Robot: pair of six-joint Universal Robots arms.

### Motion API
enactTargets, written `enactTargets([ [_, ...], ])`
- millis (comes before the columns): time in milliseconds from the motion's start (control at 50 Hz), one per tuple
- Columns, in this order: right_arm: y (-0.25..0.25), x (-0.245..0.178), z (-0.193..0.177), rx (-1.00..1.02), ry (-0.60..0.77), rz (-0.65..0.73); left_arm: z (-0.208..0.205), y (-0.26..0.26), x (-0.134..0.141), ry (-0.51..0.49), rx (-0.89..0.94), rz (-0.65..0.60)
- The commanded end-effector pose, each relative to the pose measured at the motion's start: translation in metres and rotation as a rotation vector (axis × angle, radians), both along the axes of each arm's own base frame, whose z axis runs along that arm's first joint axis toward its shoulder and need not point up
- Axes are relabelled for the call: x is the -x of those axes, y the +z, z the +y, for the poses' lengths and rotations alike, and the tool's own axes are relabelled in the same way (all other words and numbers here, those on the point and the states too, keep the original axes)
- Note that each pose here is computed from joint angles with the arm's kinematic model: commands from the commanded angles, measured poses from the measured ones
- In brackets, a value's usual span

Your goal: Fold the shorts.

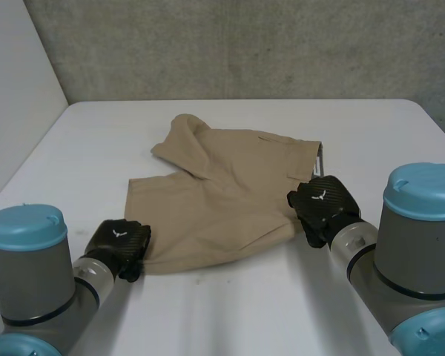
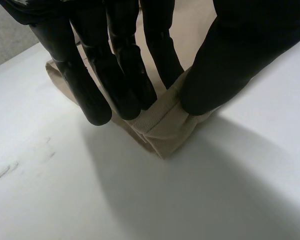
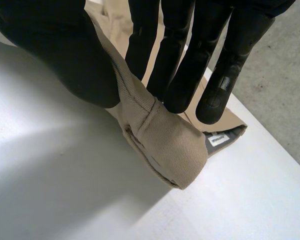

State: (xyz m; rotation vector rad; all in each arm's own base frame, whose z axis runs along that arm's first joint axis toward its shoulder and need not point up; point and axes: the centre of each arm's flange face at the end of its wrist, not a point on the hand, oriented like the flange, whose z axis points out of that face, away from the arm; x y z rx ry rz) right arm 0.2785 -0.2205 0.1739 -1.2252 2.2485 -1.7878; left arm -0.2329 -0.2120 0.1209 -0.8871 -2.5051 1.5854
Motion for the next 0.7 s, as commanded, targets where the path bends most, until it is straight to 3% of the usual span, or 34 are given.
enactTargets([
  [20, 0.011, 0.000, 0.000, 0.022, 0.005, 0.011, 0.004, 0.014, -0.003, -0.002, -0.002, -0.014],
  [140, 0.020, 0.006, 0.011, -0.011, 0.040, 0.113, 0.023, 0.058, -0.014, -0.001, -0.012, -0.036],
  [160, 0.024, 0.012, 0.020, -0.067, 0.076, 0.224, 0.040, 0.081, -0.020, -0.013, -0.039, -0.050],
  [220, 0.030, 0.020, 0.027, -0.108, 0.097, 0.293, 0.059, 0.102, -0.025, -0.036, -0.046, -0.044],
  [380, 0.067, 0.045, 0.058, -0.147, 0.186, 0.431, 0.111, 0.177, -0.031, -0.204, 0.101, 0.064],
  [580, 0.070, 0.059, 0.056, -0.220, 0.220, 0.377, 0.108, 0.160, -0.037, -0.181, 0.069, 0.071],
  [700, 0.054, 0.059, 0.046, -0.290, 0.221, 0.390, 0.067, 0.130, -0.025, -0.170, 0.020, 0.053],
])
